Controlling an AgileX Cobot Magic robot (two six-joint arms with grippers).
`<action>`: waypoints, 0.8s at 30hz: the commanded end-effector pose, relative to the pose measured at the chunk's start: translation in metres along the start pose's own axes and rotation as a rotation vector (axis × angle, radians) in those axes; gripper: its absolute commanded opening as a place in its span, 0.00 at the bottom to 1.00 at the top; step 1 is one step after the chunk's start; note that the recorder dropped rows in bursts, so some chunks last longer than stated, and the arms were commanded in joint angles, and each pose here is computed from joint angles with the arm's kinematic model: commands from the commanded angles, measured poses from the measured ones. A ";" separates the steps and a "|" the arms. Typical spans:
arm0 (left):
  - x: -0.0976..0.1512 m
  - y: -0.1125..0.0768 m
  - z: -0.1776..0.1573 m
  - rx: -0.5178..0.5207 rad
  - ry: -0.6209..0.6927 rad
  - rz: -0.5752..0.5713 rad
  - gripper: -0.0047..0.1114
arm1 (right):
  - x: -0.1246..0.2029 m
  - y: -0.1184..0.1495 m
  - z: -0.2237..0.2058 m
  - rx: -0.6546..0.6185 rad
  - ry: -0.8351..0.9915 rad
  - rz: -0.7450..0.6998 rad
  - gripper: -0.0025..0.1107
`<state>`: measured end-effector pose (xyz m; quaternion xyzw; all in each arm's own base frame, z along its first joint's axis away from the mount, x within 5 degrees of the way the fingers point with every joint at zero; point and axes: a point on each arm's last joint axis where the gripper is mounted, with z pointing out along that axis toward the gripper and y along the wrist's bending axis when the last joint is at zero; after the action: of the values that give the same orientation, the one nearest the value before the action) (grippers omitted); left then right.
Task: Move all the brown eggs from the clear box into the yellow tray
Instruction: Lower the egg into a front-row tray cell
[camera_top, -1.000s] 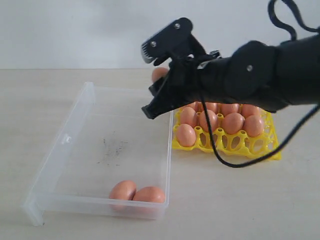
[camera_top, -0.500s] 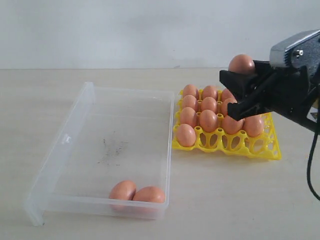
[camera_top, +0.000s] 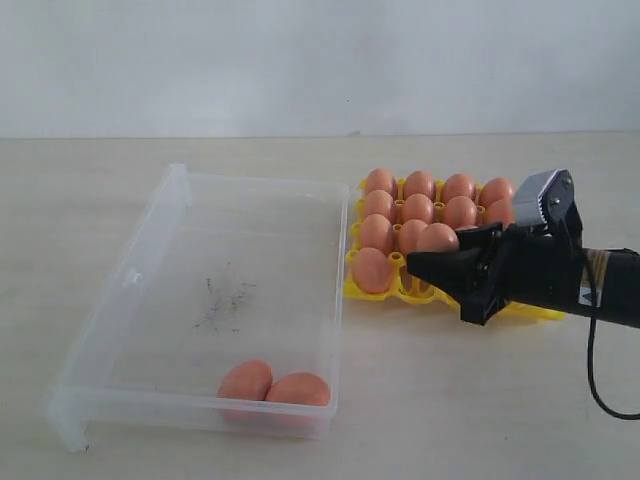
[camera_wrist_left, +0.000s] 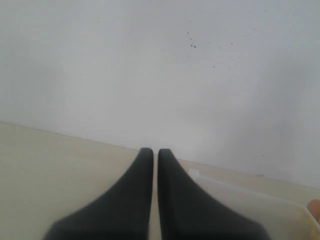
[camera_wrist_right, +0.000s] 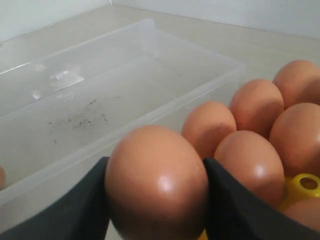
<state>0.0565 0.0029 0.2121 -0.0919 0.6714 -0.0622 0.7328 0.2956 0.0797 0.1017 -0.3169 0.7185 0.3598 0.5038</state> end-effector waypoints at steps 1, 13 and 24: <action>-0.001 0.000 0.000 0.005 -0.004 0.002 0.07 | 0.001 -0.010 0.006 -0.013 -0.019 0.011 0.02; -0.001 0.000 0.000 0.005 -0.004 0.002 0.07 | 0.010 -0.015 0.017 0.001 0.060 0.017 0.02; -0.001 0.000 0.000 0.005 -0.004 0.002 0.07 | 0.010 -0.011 0.036 0.012 0.157 -0.032 0.02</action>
<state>0.0565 0.0029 0.2121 -0.0919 0.6714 -0.0622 0.7328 0.3162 0.1051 0.0828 -0.3680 0.7401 0.3314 0.4548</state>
